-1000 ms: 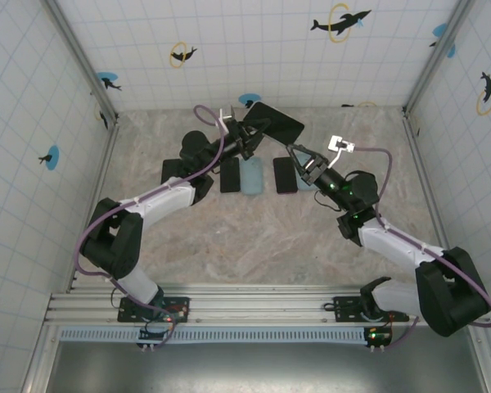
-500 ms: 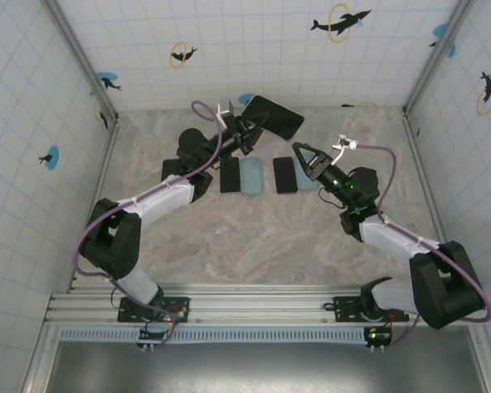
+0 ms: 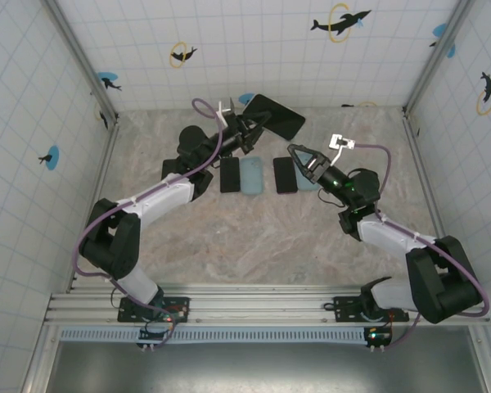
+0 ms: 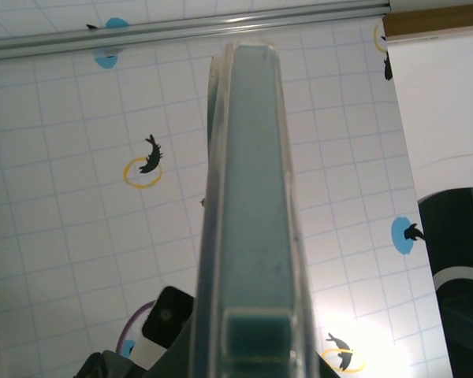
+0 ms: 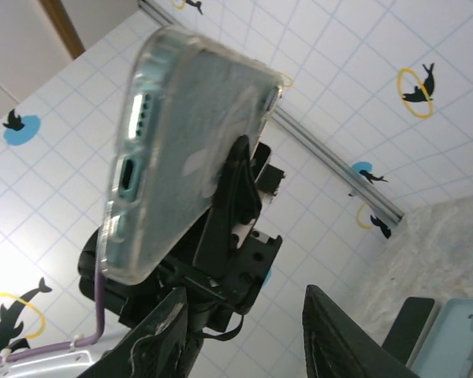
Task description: Take the phone out of the phone case
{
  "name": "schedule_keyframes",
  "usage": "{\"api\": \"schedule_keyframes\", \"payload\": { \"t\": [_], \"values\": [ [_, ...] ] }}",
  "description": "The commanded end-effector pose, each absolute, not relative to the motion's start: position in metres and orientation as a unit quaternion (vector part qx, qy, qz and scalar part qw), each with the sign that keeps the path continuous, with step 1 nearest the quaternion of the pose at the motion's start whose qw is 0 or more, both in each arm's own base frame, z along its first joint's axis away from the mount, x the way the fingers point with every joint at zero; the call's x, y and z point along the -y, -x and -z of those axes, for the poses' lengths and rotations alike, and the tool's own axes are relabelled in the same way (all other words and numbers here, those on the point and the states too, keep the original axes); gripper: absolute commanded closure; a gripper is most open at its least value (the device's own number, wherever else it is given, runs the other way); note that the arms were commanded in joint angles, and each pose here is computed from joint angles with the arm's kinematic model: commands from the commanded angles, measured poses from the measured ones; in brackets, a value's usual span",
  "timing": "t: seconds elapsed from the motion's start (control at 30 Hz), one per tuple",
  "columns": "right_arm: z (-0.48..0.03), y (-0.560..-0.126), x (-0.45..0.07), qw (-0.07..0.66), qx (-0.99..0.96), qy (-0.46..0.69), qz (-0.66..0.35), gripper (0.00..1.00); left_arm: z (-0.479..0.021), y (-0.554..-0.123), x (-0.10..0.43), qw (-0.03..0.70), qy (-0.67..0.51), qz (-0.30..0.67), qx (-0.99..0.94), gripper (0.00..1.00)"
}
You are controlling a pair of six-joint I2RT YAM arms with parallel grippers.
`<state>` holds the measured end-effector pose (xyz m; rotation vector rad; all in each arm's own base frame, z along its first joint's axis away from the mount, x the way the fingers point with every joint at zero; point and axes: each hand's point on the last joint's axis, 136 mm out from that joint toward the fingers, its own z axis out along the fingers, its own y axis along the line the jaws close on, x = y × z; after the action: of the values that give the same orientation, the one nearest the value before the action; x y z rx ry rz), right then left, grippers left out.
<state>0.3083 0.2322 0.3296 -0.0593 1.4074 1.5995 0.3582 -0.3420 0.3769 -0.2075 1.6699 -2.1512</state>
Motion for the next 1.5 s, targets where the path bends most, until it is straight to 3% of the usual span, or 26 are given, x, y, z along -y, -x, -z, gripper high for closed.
{"api": "schedule_keyframes", "payload": {
  "t": [0.0,0.27,0.77,1.47],
  "values": [
    [-0.369,-0.292,-0.236,0.507,-0.522,0.069,-0.682,0.58,-0.414,-0.351,0.335,0.242,0.03,0.786,-0.568,1.0],
    [-0.379,-0.291,-0.24,0.51,-0.508,0.08,-0.689,0.59,-0.412,-0.352,0.334,0.243,0.033,0.786,-0.568,1.0],
    [-0.365,-0.309,-0.236,0.512,-0.538,0.045,-0.668,0.74,-0.425,-0.344,0.33,0.242,0.028,0.795,-0.556,1.0],
    [-0.273,-0.352,-0.227,0.423,-0.674,-0.078,-0.601,0.82,-0.447,-0.324,0.335,0.23,-0.01,0.812,-0.537,1.0]
  ]
}}
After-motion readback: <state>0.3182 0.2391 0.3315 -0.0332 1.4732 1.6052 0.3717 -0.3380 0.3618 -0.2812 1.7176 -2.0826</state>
